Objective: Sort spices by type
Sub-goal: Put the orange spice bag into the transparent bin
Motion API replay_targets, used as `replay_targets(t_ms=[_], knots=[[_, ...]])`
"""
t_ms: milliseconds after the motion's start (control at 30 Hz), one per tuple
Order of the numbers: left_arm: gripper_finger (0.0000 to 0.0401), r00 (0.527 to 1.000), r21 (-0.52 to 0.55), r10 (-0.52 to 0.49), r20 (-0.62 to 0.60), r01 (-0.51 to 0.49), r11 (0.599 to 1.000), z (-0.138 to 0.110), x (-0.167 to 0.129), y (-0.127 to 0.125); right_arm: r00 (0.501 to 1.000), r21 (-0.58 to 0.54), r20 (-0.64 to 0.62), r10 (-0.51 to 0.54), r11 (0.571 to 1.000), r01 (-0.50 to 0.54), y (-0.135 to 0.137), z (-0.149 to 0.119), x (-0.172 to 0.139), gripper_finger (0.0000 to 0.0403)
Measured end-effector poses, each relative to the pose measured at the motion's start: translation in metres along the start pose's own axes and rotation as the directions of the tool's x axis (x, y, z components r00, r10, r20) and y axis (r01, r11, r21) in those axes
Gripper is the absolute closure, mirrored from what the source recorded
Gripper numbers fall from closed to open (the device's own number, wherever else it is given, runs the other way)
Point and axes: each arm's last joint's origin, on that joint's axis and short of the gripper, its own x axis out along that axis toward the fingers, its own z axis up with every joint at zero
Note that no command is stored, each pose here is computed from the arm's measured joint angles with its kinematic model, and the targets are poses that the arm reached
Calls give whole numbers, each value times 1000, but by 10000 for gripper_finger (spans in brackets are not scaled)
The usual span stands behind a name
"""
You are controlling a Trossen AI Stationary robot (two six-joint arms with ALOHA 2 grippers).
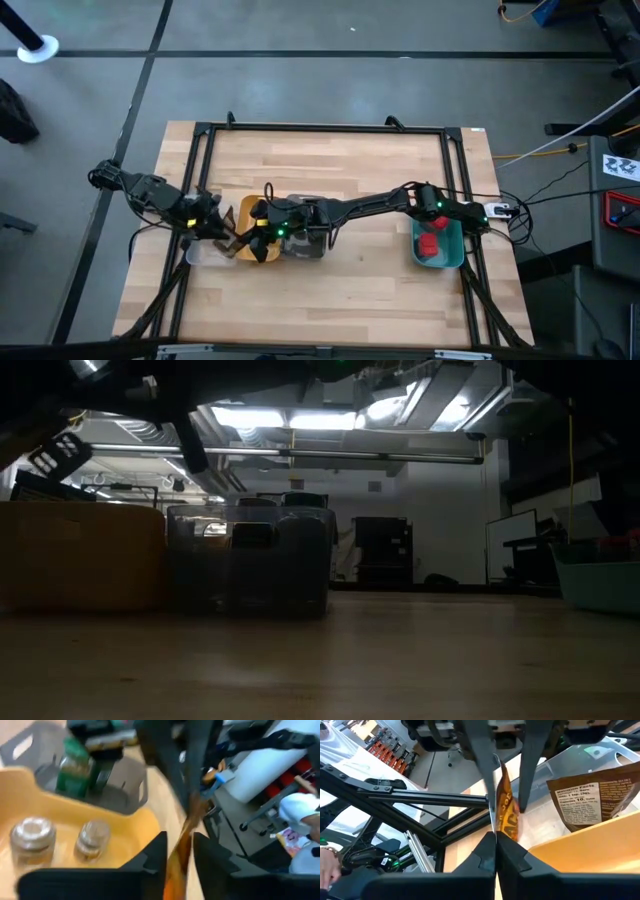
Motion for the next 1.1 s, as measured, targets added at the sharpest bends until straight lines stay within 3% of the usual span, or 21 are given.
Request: replay_targets(t_ms=[200,367,633,900,1100], knots=[[264,995,78,-41,86,34,996,8,0,-5,1000,1,1,1,1000,-1,0,0,0,399],[251,992,115,-49,120,35,993,11,-1,-6,1000,2,1,3,1000,-3,0,0,0,400],[295,993,117,-34,111,21,993,11,1,-6,999,-4,32,30,1000,-30,3,3,0,400],[390,996,144,-20,83,7,990,10,6,-6,999,-5,40,36,999,-36,3,4,0,401],[399,997,154,-57,57,48,987,9,5,-7,998,-5,43,34,999,-34,3,5,0,399]])
